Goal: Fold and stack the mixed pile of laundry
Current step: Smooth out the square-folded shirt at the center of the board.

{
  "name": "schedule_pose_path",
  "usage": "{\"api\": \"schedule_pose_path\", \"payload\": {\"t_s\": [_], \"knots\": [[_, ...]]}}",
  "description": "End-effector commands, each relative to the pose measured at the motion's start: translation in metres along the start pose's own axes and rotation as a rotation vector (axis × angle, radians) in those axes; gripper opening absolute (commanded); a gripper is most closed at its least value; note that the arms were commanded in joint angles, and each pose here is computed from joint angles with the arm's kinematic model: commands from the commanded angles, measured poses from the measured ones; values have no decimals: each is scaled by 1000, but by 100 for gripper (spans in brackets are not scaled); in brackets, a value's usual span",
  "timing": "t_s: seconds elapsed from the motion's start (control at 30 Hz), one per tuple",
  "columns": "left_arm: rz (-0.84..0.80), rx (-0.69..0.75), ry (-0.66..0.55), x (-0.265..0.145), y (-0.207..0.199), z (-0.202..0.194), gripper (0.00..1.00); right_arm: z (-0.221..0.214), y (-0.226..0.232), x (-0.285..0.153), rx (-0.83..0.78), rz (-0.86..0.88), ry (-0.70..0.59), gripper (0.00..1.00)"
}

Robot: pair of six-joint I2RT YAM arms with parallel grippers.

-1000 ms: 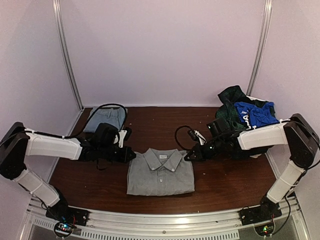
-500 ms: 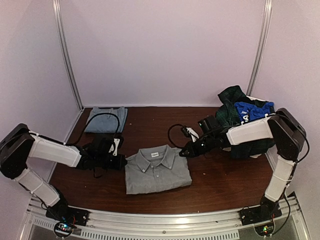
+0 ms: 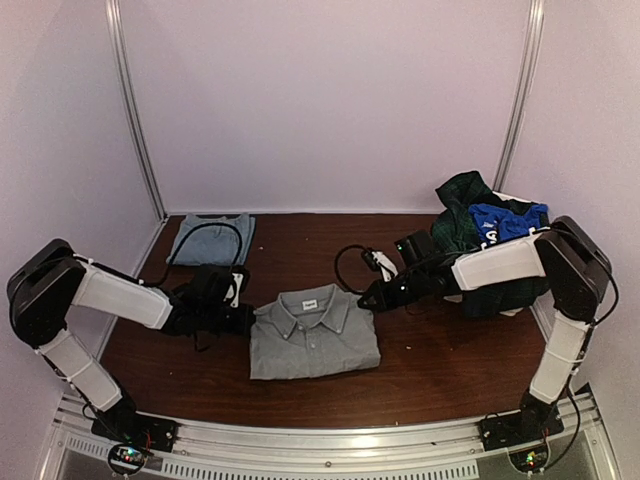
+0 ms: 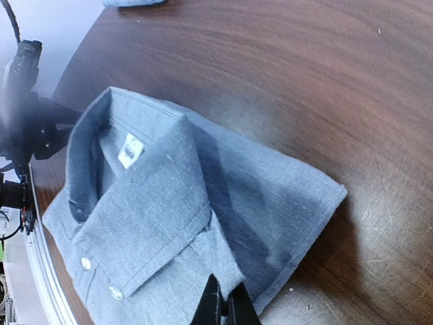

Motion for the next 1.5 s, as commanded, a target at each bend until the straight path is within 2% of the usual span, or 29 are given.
{"api": "schedule_pose_path", "payload": {"t_s": [0.0, 0.23, 0.4, 0.47, 0.53, 0.6, 0.63, 0.7, 0.77, 0.87, 1.03, 1.2, 1.47], "knots": [[31, 42, -97, -20, -6, 29, 0, 37, 17, -25, -75, -8, -122, 0], [83, 14, -50, 5, 13, 36, 0, 31, -9, 14, -55, -70, -15, 0], [112, 1, -32, 30, 23, 42, 0, 35, -26, 32, -41, -133, -20, 0], [130, -16, -30, 38, 30, 47, 0, 39, -28, 34, -40, -134, -30, 7], [136, -33, -41, 40, 34, 54, 0, 45, -25, 30, -42, -129, -48, 21], [118, -38, -67, 33, 33, 64, 14, 54, -21, 15, -33, -119, -69, 39], [98, -30, -83, 26, 30, 69, 23, 59, -16, 4, -34, -110, -87, 46], [26, -13, -97, 7, 21, 73, 40, 63, -7, -20, -32, -100, -117, 56], [-37, -10, -81, -12, 16, 70, 51, 57, 3, -42, -27, -69, -129, 62], [-110, -24, -58, -41, 15, 54, 56, 31, 19, -59, 15, 34, -138, 64], [-233, -61, 21, -63, 21, 15, 59, -12, 44, -49, 35, 162, -109, 63], [-276, -114, 71, -64, 30, -11, 59, -38, 56, -23, 27, 232, -70, 63], [-307, -109, 122, -55, 26, -22, 59, -54, 58, 5, 27, 292, -38, 62]]}}
Point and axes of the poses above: each gripper's point midway between its finger pads, its own x axis out along the fingers, its own y axis along the line the jaws close on, z = x × y, the point moved 10 cm from there along -x, back along the fingers, and after that the axes turned 11 degrees about -x, right-handed, at the moved point
